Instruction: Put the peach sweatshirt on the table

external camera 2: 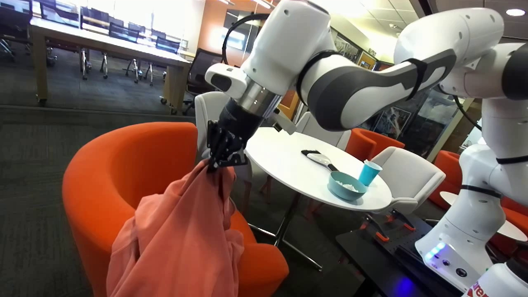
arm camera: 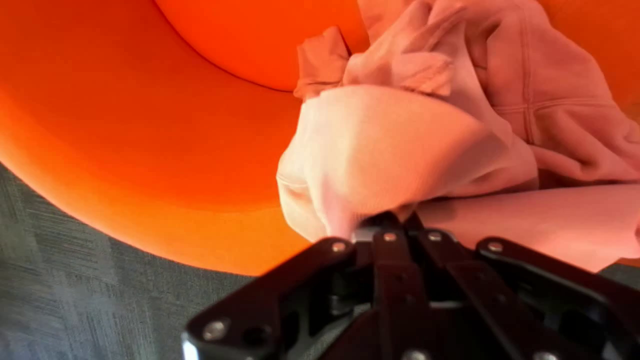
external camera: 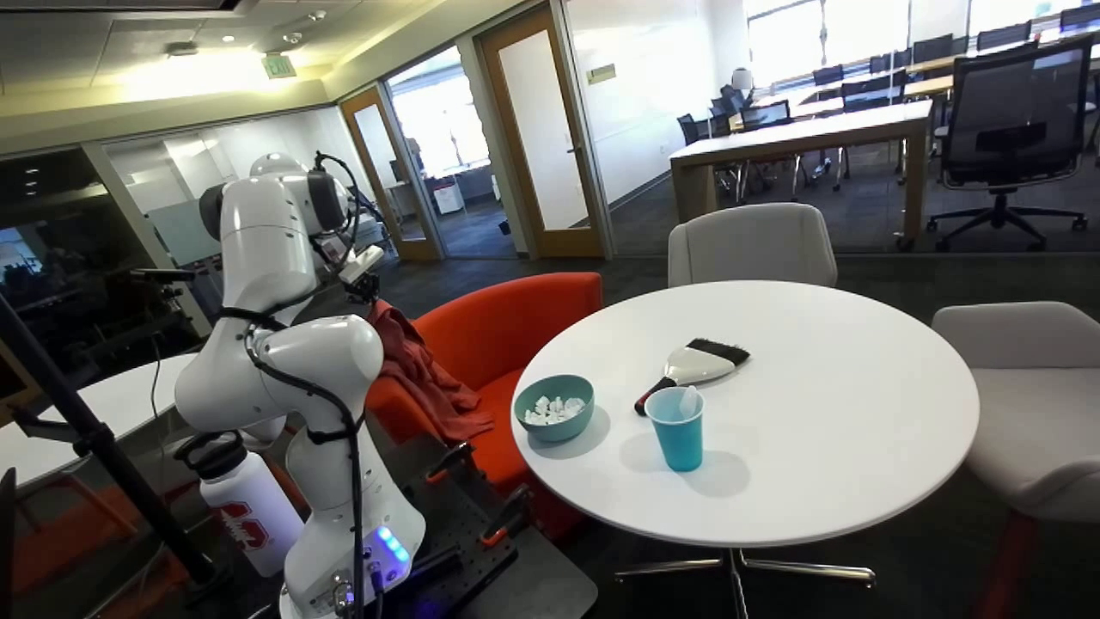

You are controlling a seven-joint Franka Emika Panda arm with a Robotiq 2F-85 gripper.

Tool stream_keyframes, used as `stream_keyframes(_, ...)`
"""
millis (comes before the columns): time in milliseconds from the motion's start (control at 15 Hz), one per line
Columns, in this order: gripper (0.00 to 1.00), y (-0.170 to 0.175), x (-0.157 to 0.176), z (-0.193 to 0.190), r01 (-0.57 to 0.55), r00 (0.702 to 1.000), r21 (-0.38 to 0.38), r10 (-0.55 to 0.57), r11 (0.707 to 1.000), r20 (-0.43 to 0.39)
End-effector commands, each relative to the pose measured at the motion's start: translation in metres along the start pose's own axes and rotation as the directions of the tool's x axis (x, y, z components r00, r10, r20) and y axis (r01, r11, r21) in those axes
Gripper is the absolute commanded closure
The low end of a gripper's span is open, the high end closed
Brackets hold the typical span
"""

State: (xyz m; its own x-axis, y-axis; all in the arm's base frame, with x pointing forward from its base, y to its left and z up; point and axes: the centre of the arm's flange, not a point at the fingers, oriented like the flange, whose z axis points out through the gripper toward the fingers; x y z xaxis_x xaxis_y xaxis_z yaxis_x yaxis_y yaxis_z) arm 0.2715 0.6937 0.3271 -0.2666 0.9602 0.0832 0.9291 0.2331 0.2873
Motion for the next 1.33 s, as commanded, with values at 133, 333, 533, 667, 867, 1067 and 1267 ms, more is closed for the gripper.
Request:
stream_keyframes(133, 0.97, -0.014, 0.005, 0.014, 0.016, 1.000, 0.020, -0.016, 1.000, 0.006)
stream_keyframes(333, 0.99, 0.003, -0.008, 0.028, -0.055, 0.994, -0.061, 0.061, 0.997, 0.093)
stream_keyframes(533, 0.99, 0.047, -0.070, 0.033, -0.105, 0.977, -0.175, 0.134, 0.979, 0.167)
stream_keyframes(667, 0.99, 0.078, -0.119, 0.027, -0.150, 0.955, -0.253, 0.206, 0.956, 0.211)
stream_keyframes(867, 0.99, 0.118, -0.178, 0.005, -0.201, 0.909, -0.375, 0.315, 0.905, 0.274)
stream_keyframes(1067, 0.99, 0.147, -0.228, -0.035, -0.244, 0.848, -0.495, 0.431, 0.834, 0.309)
stream_keyframes(1267, 0.99, 0.166, -0.267, -0.084, -0.278, 0.764, -0.607, 0.554, 0.745, 0.331)
